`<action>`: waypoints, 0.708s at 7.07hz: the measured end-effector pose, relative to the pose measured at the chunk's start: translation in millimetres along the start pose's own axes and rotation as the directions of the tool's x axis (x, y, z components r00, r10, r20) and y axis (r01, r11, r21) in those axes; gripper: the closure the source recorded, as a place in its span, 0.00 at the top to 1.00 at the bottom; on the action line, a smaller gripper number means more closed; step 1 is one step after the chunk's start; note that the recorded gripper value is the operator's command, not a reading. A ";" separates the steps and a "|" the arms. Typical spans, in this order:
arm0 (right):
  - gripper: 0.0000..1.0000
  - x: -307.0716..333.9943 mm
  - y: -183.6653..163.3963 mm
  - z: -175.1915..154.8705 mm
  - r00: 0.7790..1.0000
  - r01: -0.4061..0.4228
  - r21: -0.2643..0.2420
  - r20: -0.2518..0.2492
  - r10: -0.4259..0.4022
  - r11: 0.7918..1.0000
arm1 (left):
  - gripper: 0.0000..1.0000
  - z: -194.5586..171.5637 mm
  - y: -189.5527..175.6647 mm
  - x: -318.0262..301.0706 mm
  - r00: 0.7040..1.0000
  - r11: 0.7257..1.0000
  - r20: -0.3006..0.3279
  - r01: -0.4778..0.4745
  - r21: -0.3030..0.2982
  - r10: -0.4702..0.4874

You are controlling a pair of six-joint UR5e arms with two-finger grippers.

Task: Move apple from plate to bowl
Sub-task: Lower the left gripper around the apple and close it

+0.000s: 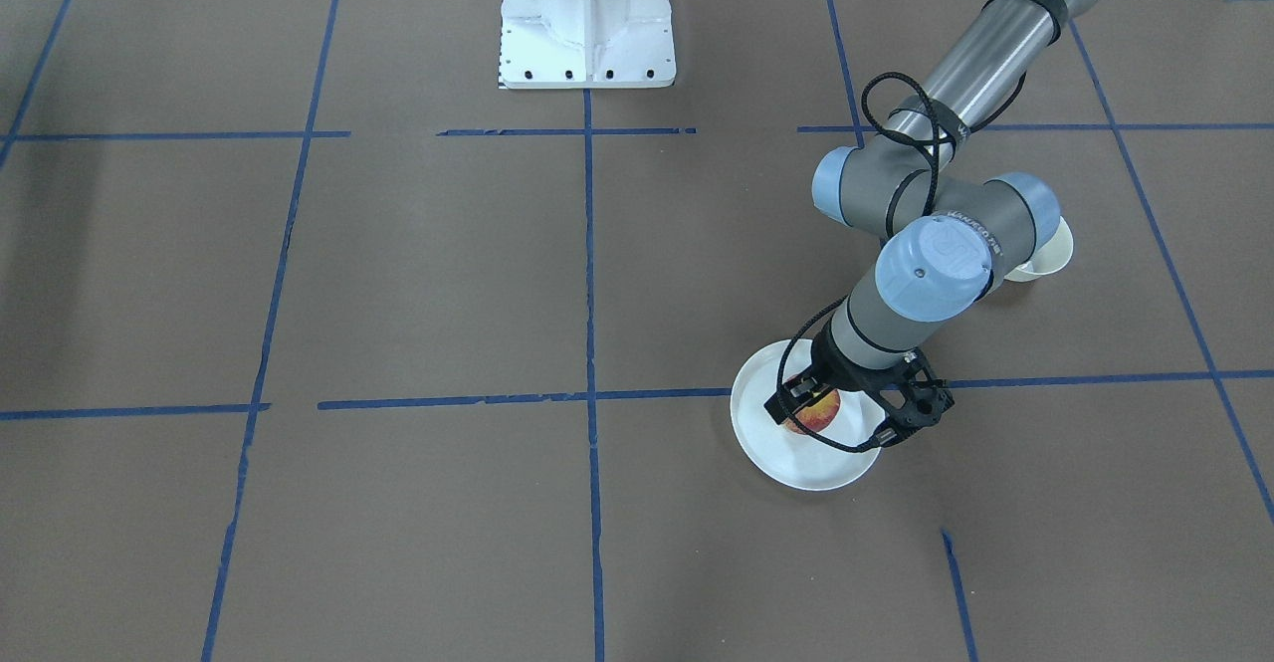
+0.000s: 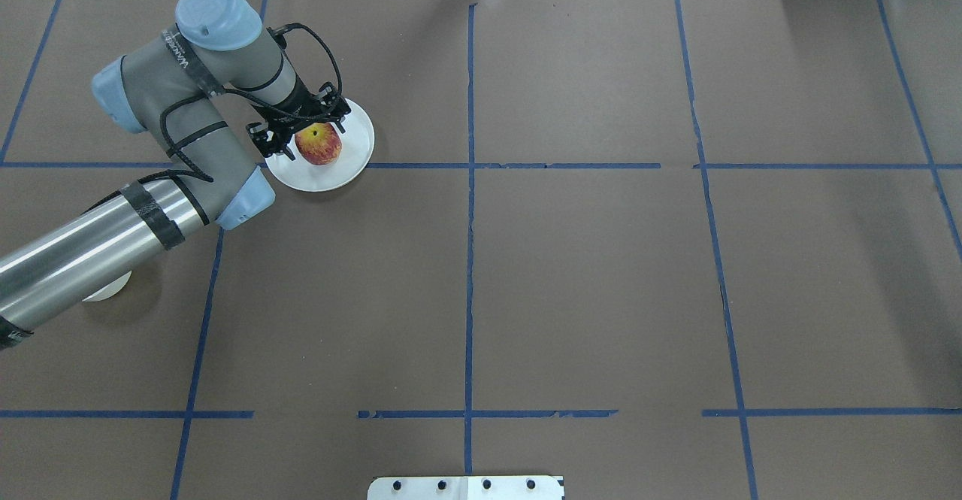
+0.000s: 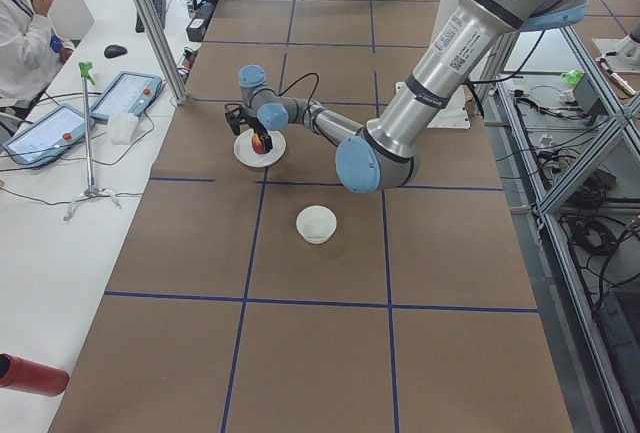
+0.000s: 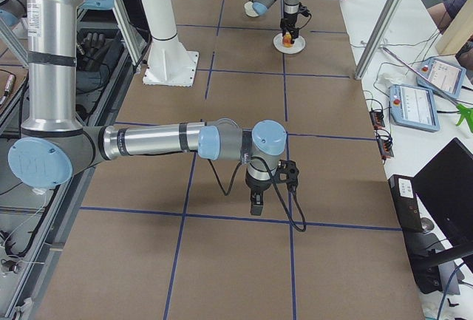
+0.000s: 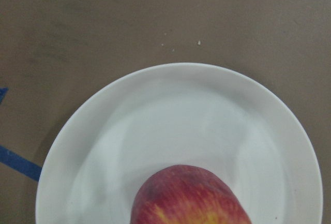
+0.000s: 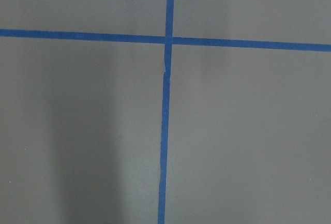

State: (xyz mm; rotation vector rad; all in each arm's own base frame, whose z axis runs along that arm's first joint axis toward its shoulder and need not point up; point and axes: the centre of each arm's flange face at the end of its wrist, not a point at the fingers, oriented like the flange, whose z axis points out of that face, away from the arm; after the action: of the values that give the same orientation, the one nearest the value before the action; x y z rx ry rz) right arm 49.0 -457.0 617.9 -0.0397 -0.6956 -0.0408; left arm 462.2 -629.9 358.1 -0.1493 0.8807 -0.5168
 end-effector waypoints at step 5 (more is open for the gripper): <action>1.00 0.0 0.0 0.0 1.000 0.000 0.000 0.000 0.000 1.000 | 0.15 12.2 2.9 -1.1 1.000 1.000 -0.010 -0.016 0.004 0.016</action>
State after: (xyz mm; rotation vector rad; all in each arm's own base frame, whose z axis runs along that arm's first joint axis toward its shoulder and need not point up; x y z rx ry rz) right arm 49.0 -457.0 617.9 -0.0397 -0.6956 -0.0408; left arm 472.0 -627.8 365.6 -0.1360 0.8904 -0.5050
